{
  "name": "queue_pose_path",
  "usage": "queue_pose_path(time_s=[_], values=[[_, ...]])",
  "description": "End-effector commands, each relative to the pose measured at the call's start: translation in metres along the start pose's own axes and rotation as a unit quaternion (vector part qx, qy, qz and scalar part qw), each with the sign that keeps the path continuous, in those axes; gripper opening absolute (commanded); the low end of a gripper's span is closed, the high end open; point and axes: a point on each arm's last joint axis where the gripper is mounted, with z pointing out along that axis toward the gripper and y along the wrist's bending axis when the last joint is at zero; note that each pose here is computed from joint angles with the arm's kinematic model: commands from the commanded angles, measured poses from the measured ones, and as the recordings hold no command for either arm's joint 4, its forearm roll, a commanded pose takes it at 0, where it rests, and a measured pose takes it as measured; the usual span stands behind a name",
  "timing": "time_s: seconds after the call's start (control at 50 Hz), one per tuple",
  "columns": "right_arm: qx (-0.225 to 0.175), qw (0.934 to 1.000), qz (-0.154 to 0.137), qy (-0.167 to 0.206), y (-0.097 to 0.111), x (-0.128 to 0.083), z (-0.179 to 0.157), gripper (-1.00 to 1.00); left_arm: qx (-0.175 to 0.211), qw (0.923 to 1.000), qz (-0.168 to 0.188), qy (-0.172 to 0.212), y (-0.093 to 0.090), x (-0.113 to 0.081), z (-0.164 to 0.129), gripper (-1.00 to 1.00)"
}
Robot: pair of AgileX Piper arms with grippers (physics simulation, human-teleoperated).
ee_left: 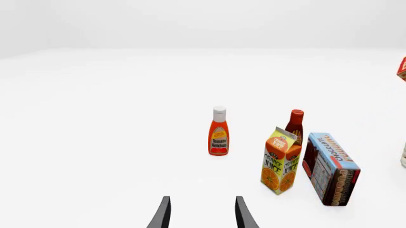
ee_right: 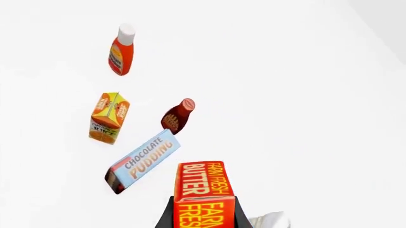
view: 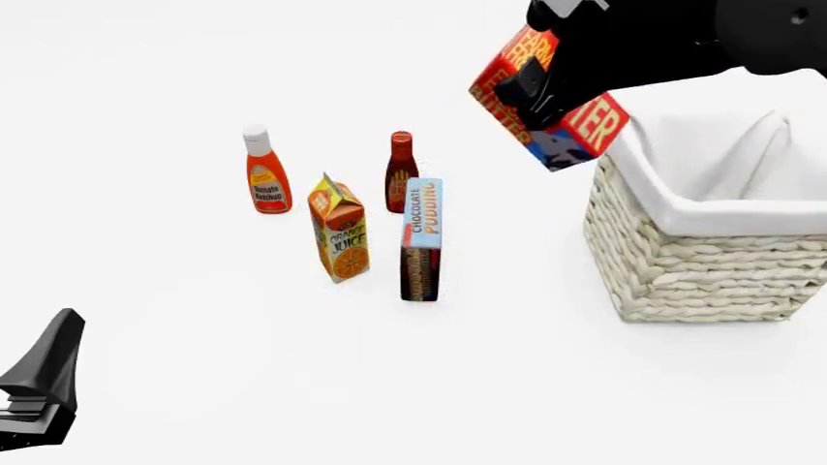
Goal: Pick the butter and place it in the basket.
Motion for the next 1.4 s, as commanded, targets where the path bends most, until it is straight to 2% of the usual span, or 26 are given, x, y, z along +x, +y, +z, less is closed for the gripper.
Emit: queue_pose_path(time_s=[0.02,0.78,0.8,1.4], values=[[0.026,0.9992,0.025,-0.015,-0.011,-0.001,-0.014,-1.00,0.000,1.0000,0.000,0.000,0.000,0.000,0.000,1.00],[0.075,0.9931,0.085,-0.028,-0.033,0.009,-0.041,-1.00,0.000,1.0000,0.000,0.000,0.000,0.000,0.000,1.00],[0.077,0.9921,0.094,-0.031,-0.033,0.009,-0.043,-1.00,0.000,1.0000,0.000,0.000,0.000,0.000,0.000,1.00],[0.124,0.9778,0.157,-0.061,-0.047,0.018,-0.068,-1.00,0.000,1.0000,0.000,0.000,0.000,0.000,0.000,1.00]])
